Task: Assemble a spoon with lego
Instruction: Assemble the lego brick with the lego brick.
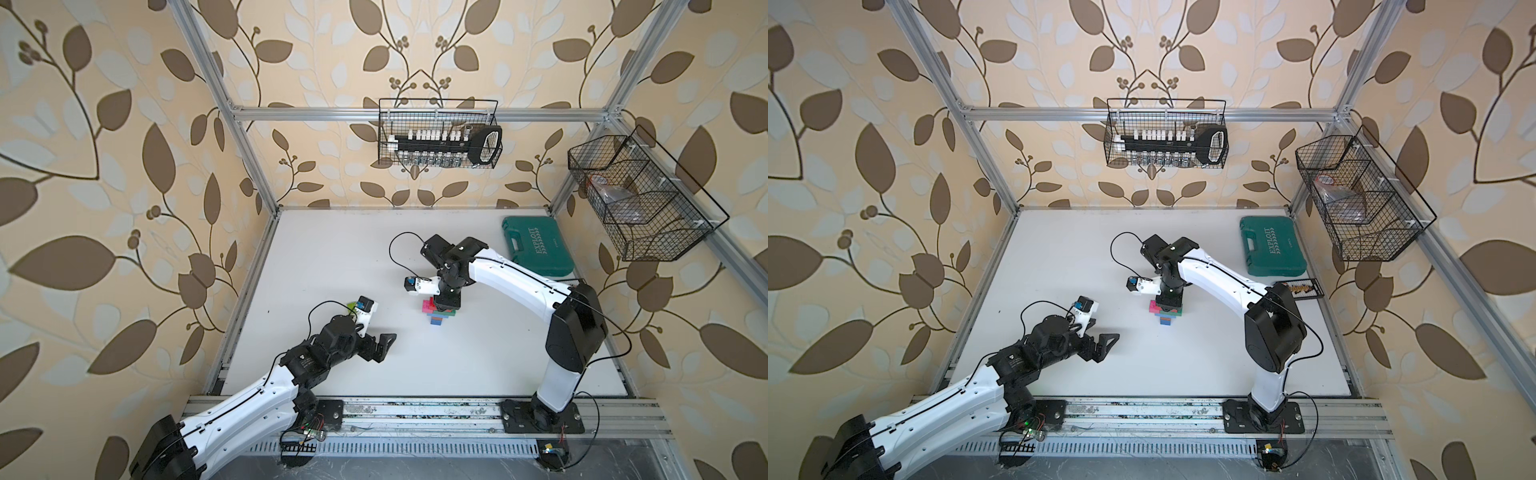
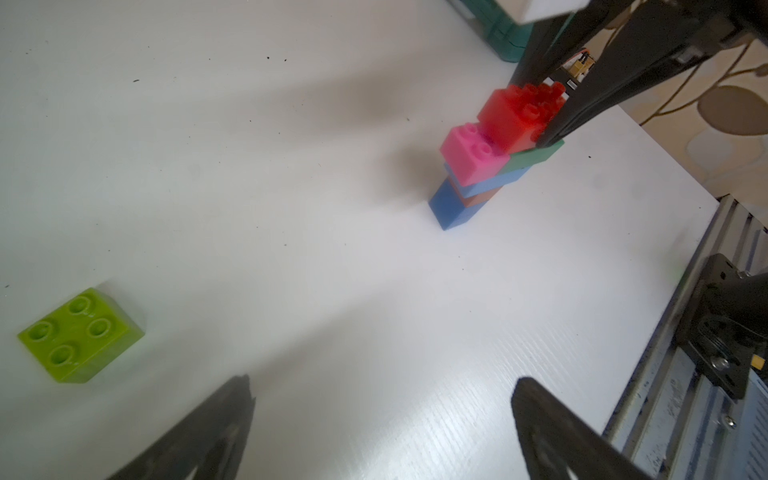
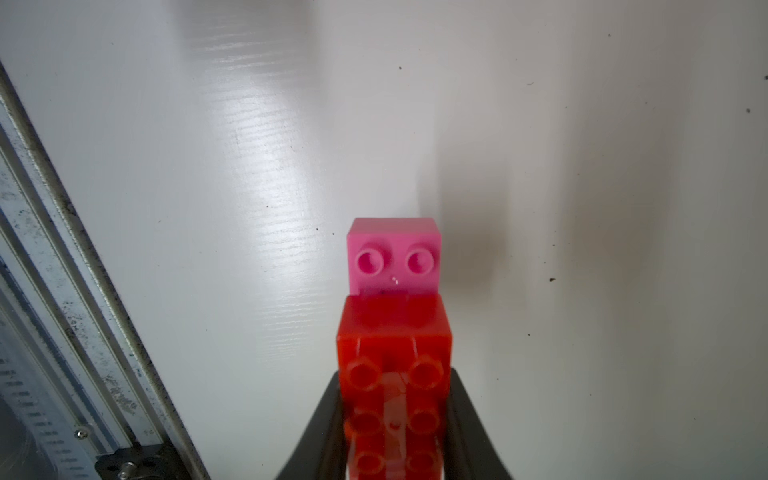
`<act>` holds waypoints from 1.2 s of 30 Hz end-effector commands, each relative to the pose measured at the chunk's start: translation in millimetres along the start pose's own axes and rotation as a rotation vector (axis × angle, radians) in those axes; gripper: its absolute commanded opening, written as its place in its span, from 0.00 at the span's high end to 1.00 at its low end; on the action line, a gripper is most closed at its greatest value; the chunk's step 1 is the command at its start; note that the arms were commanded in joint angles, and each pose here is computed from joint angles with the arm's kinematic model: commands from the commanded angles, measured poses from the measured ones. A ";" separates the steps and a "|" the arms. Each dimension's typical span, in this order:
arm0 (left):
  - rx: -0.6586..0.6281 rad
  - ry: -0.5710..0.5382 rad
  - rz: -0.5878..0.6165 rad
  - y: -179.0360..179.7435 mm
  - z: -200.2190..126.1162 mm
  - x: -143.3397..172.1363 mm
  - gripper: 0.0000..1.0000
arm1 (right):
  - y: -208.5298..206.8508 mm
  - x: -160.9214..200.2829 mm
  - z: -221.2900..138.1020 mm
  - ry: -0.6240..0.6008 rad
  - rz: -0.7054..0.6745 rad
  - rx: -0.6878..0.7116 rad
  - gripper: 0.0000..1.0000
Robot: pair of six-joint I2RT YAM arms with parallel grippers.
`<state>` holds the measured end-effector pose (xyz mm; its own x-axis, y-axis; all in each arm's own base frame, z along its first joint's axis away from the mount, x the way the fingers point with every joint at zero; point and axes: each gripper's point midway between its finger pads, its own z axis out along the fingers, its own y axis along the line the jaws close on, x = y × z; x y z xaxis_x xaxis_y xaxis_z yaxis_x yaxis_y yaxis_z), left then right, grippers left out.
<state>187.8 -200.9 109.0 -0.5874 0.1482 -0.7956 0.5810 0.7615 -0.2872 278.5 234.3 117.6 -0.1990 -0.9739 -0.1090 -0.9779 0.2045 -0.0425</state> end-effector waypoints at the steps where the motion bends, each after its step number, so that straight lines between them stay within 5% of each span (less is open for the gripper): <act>1: -0.021 -0.017 -0.004 1.8 -3.1 -5.9 0.01 | 10.0 13.5 26.0 0.086 0.022 -0.077 1.00; 26: -0.044 -0.010 -0.001 6.2 -4.5 -2.8 0.01 | 7.7 17.4 28.9 0.148 0.000 -0.034 1.00; 36: -0.043 -0.019 -0.002 6.7 -5.3 -2.6 0.01 | 6.4 4.1 4.2 0.054 0.024 -0.049 1.00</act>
<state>187.9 -192.3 106.8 -0.5905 0.1509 -0.7928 0.5582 0.7859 -0.2662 278.9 235.6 118.8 -0.1995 -0.9758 -0.0890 -0.9777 0.2043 -0.0488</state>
